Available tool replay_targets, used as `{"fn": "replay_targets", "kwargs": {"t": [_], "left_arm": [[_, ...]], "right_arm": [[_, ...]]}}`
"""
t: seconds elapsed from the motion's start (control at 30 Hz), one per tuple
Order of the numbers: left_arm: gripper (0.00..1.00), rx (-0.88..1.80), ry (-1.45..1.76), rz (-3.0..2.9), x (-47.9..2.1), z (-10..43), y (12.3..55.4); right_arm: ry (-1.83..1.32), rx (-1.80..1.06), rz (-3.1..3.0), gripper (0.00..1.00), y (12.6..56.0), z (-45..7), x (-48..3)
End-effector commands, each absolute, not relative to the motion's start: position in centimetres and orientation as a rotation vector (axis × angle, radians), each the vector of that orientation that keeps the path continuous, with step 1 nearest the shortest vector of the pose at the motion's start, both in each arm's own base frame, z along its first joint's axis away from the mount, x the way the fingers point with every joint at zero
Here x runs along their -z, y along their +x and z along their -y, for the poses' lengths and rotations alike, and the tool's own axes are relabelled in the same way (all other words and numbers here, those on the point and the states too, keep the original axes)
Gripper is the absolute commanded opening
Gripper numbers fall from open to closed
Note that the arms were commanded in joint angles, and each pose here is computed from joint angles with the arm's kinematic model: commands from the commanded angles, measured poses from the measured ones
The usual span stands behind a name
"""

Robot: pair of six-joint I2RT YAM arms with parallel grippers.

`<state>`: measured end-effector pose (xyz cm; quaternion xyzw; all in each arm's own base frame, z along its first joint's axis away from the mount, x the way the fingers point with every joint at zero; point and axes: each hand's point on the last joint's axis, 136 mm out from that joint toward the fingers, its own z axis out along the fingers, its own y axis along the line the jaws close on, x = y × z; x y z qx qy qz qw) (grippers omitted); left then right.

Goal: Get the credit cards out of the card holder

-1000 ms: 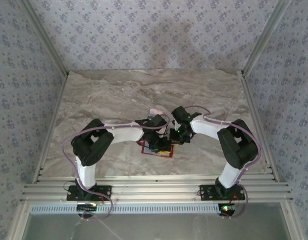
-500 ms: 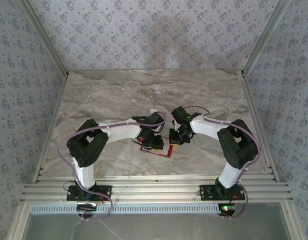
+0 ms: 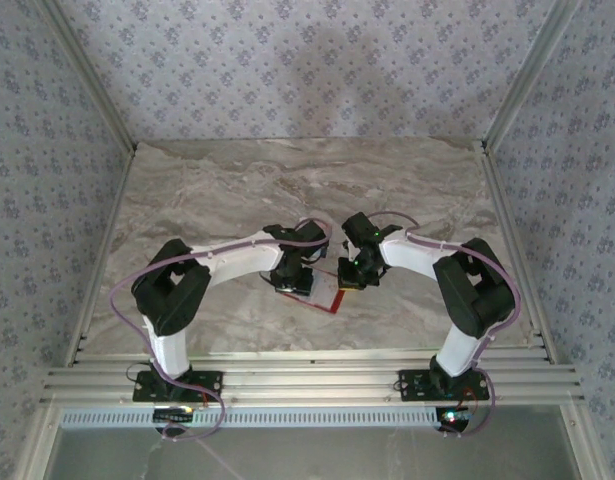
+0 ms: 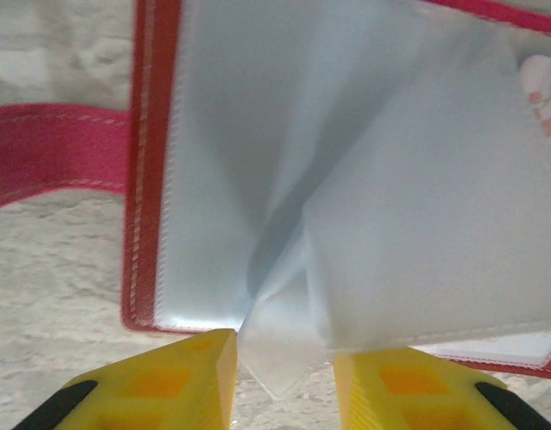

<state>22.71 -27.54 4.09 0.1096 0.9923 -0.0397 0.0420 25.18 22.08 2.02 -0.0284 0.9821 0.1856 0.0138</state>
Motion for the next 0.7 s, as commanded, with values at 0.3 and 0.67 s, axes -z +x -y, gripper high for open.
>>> {"fn": "replay_targets", "kwargs": {"t": [0.3, 0.67], "left_arm": [[0.37, -0.171, 0.38, -2.973, -5.5, 24.3, 23.4], [0.35, -0.021, 0.379, -2.972, -6.2, 26.0, 23.5]], "right_arm": [[-0.12, -0.54, -3.097, 0.1, 24.7, -21.9, -2.2], [-0.122, -0.54, -3.087, 0.1, 25.0, -22.1, -2.3]]}}
